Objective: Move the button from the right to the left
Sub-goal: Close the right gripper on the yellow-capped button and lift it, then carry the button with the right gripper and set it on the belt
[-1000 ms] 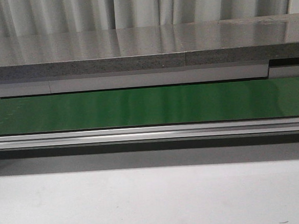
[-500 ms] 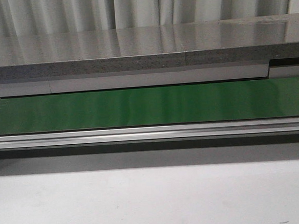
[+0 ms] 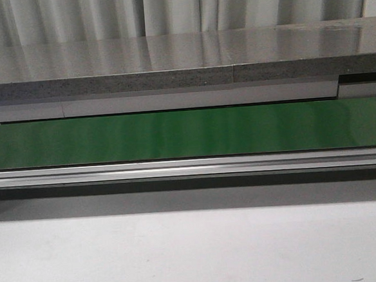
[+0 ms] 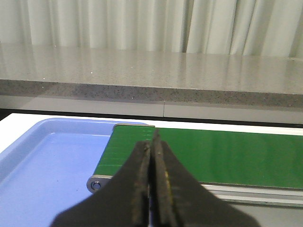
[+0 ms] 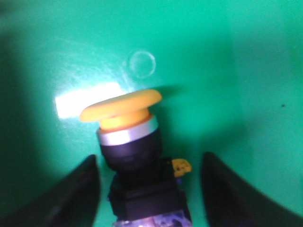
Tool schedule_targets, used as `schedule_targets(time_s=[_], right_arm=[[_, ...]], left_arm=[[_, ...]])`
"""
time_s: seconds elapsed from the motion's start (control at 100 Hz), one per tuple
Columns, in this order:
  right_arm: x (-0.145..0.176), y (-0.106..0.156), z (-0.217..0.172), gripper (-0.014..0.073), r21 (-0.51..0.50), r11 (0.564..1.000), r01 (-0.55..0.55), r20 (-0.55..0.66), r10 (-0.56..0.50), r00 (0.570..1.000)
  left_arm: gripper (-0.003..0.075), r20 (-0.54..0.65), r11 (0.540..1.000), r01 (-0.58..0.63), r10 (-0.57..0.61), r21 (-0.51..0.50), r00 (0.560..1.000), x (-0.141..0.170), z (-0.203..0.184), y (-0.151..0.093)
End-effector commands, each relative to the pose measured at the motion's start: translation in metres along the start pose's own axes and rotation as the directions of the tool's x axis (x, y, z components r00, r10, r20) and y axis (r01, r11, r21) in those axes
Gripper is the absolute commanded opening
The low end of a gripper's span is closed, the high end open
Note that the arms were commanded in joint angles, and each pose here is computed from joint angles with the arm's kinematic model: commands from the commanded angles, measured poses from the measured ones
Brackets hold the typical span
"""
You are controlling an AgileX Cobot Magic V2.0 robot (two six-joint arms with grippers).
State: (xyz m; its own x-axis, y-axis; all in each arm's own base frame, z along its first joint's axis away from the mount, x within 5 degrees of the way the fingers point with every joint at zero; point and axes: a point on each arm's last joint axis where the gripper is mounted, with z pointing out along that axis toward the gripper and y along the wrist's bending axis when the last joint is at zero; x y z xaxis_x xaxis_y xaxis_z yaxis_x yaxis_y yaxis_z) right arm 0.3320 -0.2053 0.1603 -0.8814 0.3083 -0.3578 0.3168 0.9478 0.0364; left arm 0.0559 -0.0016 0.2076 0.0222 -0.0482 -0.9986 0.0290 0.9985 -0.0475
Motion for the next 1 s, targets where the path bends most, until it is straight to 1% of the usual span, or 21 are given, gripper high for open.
schedule_targets(time_s=[0.0, 0.01, 0.07, 0.14, 0.25, 0.38, 0.49, 0.59, 0.66, 0.83, 0.99], right_arm=[[-0.015, -0.002, -0.025, 0.0221, 0.018, 1.0, 0.0, 0.105, -0.002, 0.994], [-0.015, -0.002, -0.025, 0.0199, 0.018, 1.0, 0.0, 0.105, -0.002, 0.994], [-0.015, -0.001, -0.026, 0.0132, 0.013, 1.0, -0.01, 0.1, 0.008, 0.995], [-0.015, 0.0, -0.032, 0.0093, 0.008, 0.999, -0.035, 0.102, 0.034, 0.994], [-0.017, 0.006, -0.055, 0.009, 0.01, 0.999, -0.053, 0.132, 0.051, 0.99], [-0.018, 0.022, -0.1, 0.009, -0.007, 0.996, -0.085, 0.206, 0.084, 0.975], [-0.014, 0.043, -0.134, 0.009, -0.037, 0.996, -0.076, 0.237, 0.083, 0.968], [-0.01, 0.065, -0.153, 0.009, -0.077, 0.993, -0.084, 0.241, 0.101, 0.965], [-0.007, 0.077, -0.157, 0.009, -0.1, 0.991, -0.087, 0.231, 0.108, 0.967], [-0.002, 0.102, -0.15, 0.0092, -0.128, 0.991, -0.031, 0.201, 0.057, 0.978], [0.0, 0.108, -0.132, 0.0092, -0.136, 0.989, -0.06, 0.192, 0.085, 0.978]], left_arm=[[-0.002, 0.065, 1.0, 0.004, -0.004, 0.0, 0.998, 0.006, -0.001, 0.0], [-0.002, 0.065, 1.0, 0.004, -0.004, 0.0, 0.998, 0.006, -0.001, 0.0], [-0.002, 0.065, 1.0, 0.004, -0.004, 0.0, 0.998, 0.006, -0.001, 0.0], [-0.002, 0.065, 1.0, 0.004, -0.004, 0.0, 0.998, 0.006, -0.001, 0.0], [-0.002, 0.065, 1.0, 0.004, -0.004, 0.0, 0.998, 0.006, -0.001, 0.0], [-0.002, 0.065, 1.0, 0.004, -0.004, 0.0, 0.998, 0.006, -0.001, 0.0], [-0.002, 0.065, 1.0, 0.004, -0.004, 0.0, 0.998, 0.006, -0.001, 0.0], [-0.002, 0.065, 1.0, 0.004, -0.004, 0.0, 0.998, 0.006, -0.001, 0.0], [-0.002, 0.065, 1.0, 0.004, -0.004, 0.0, 0.998, 0.006, -0.001, 0.0], [-0.002, 0.065, 1.0, 0.004, -0.004, 0.0, 0.998, 0.006, -0.001, 0.0], [-0.002, 0.065, 1.0, 0.004, -0.004, 0.0, 0.998, 0.006, -0.001, 0.0]])
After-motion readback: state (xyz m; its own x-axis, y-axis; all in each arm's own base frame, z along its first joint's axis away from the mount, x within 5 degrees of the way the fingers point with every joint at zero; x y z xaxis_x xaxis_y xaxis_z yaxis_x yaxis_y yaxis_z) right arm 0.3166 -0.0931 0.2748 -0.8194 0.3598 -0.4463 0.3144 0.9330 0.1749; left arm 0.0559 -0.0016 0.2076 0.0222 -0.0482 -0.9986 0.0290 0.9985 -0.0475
